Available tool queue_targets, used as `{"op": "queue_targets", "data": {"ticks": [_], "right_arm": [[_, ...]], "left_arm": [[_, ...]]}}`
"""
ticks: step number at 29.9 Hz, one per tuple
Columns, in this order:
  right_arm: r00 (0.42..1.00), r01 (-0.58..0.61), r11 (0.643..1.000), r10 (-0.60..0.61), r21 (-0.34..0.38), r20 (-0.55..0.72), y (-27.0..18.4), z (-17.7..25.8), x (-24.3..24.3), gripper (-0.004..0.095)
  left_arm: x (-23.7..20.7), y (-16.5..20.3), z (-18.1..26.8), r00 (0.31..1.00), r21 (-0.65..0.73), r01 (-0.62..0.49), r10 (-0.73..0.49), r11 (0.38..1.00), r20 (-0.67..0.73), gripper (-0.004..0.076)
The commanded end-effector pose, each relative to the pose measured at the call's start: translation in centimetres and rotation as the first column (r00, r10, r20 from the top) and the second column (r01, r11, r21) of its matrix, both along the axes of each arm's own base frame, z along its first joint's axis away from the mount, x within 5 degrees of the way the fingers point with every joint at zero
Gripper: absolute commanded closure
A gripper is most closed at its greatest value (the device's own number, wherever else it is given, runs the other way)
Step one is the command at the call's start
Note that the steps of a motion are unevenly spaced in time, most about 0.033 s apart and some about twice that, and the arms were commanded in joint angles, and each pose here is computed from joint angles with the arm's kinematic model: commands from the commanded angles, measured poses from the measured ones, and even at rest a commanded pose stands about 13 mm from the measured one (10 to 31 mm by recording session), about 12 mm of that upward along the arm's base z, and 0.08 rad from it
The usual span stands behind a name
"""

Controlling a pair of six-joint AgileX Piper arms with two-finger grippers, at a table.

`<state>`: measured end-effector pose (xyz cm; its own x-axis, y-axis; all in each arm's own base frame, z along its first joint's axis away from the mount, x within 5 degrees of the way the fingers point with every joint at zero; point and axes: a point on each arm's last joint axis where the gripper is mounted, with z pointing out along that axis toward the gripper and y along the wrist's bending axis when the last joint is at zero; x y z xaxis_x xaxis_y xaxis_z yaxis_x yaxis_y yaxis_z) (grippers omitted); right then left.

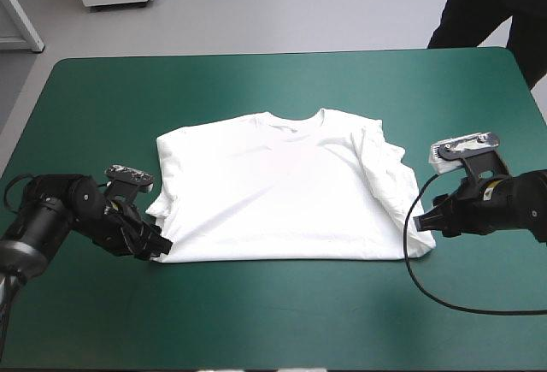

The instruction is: Fold the cloth

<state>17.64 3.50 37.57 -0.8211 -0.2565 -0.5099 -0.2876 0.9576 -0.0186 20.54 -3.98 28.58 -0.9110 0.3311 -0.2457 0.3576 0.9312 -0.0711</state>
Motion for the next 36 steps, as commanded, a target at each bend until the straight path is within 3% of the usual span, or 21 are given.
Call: {"op": "queue_targets", "data": {"ticks": [1, 5, 20, 25, 28, 33, 36], "right_arm": [[0.997, -0.019, 1.0, 0.02, -0.014, 0.081, 0.2, 1.2, -0.2, 0.0404], [0.996, -0.023, 0.998, 0.028, -0.058, 0.08, 0.3, 1.1, -0.3, 0.0404], [0.997, -0.022, 0.998, 0.026, -0.059, 0.071, 0.7, 1.0, -0.4, 0.0408], [0.999, 0.03, 0.991, -0.025, -0.133, 0.045, -0.1, 0.2, -0.3, 0.0408], [1.0, 0.03, 0.989, -0.03, -0.147, 0.002, -0.1, -1.0, -0.4, 0.0407], [0.997, 0.022, 0.988, -0.034, -0.155, -0.074, 0.2, -3.3, 0.6, 0.0407], [0.993, 0.013, 0.991, -0.028, -0.132, -0.114, 0.9, -4.6, 1.8, 0.0407]], "left_arm": [[1.7, -0.4, -0.4, 0.999, -0.023, -0.003, 0.004, 1.0, 0.037, 0.027], [3.3, -0.5, -2.1, 1.0, -0.017, -0.011, 0.011, 1.0, 0.009, 0.027], [5.4, -0.8, -6.8, 0.988, 0.007, -0.016, 0.017, 1.0, -0.152, 0.027], [5.6, -1.2, -7.6, 0.983, -0.021, -0.019, 0.014, 1.0, -0.183, 0.0279], [5.7, -1.3, -7.9, 0.98, -0.039, -0.024, 0.016, 0.999, -0.198, 0.0372], [5.8, -1.4, -8.0, 0.982, -0.042, 0.011, -0.019, 0.999, -0.19, 0.0732], [5.8, -1.5, -8.0, 0.981, -0.053, 0.024, -0.034, 0.998, -0.191, 0.0746]]}}
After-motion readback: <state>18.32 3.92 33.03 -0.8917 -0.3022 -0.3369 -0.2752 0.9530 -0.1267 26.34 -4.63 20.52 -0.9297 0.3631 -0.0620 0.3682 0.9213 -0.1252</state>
